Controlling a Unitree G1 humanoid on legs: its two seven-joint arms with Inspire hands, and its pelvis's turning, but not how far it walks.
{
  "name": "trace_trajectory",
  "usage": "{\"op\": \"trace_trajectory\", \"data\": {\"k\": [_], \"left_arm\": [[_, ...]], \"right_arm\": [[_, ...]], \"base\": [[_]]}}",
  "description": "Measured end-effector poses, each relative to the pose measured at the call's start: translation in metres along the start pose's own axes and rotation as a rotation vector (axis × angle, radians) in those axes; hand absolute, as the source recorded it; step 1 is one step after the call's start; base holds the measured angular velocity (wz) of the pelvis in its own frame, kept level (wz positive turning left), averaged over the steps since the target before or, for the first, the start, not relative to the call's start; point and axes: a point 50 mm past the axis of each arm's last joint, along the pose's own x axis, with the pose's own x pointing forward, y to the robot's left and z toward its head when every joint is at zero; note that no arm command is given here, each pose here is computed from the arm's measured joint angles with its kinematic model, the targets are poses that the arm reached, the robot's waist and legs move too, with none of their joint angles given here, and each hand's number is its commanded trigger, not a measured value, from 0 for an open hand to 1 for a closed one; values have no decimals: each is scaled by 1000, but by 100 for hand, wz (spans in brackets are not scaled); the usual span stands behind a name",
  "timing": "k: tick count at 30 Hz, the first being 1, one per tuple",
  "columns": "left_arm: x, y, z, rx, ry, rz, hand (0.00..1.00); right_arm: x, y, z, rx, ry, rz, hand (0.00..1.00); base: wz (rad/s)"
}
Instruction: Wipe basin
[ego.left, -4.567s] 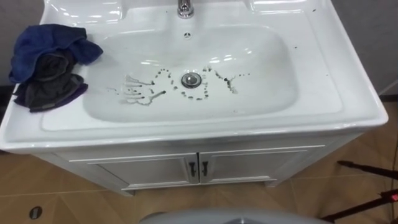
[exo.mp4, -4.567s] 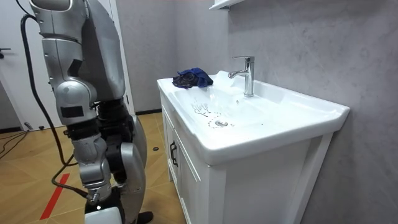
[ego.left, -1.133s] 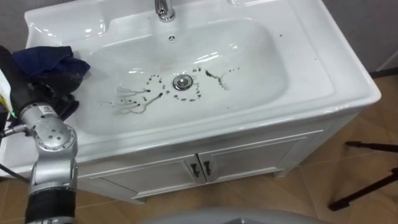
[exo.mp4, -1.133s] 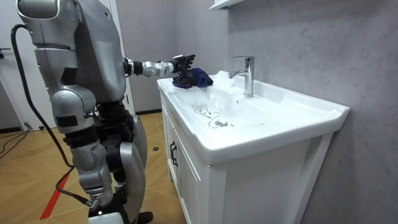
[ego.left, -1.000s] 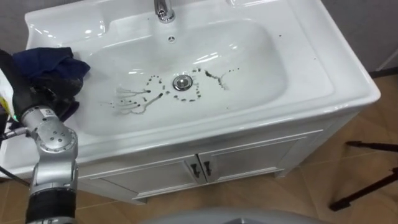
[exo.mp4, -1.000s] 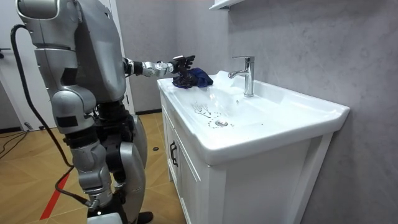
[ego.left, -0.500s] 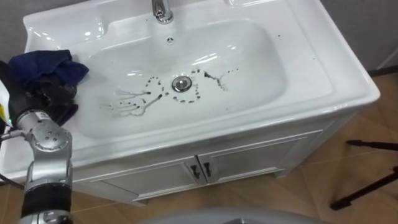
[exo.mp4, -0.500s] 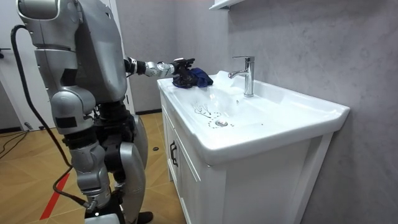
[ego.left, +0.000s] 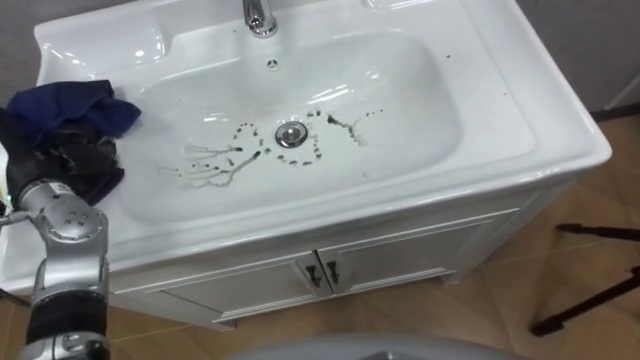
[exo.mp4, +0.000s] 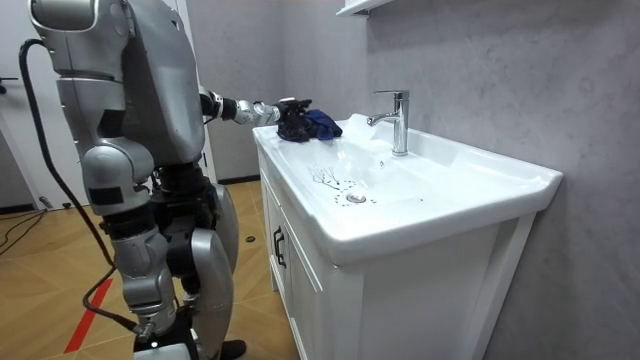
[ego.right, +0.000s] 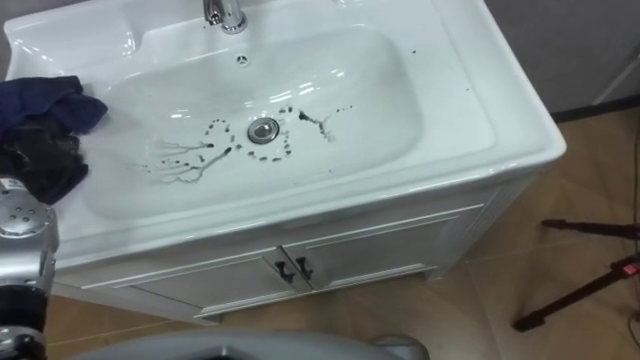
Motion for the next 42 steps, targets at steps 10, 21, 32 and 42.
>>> {"op": "trace_trajectory", "data": {"k": [10, 21, 32, 42], "left_arm": [[1, -8, -14, 127, 28, -48, 0], [3, -17, -22, 176, 51, -99, 100], [10, -9, -31, 318, 57, -113, 100], [18, 0, -31, 404, 61, -117, 100]], "right_arm": [[0, -1, 1, -39, 2, -5, 0], [0, -3, 0, -53, 6, -11, 0], [0, -4, -3, -60, 29, -5, 0], [0, -6, -4, -58, 40, -11, 0]], "base": [[0], [-1], [-1], [-1]]}}
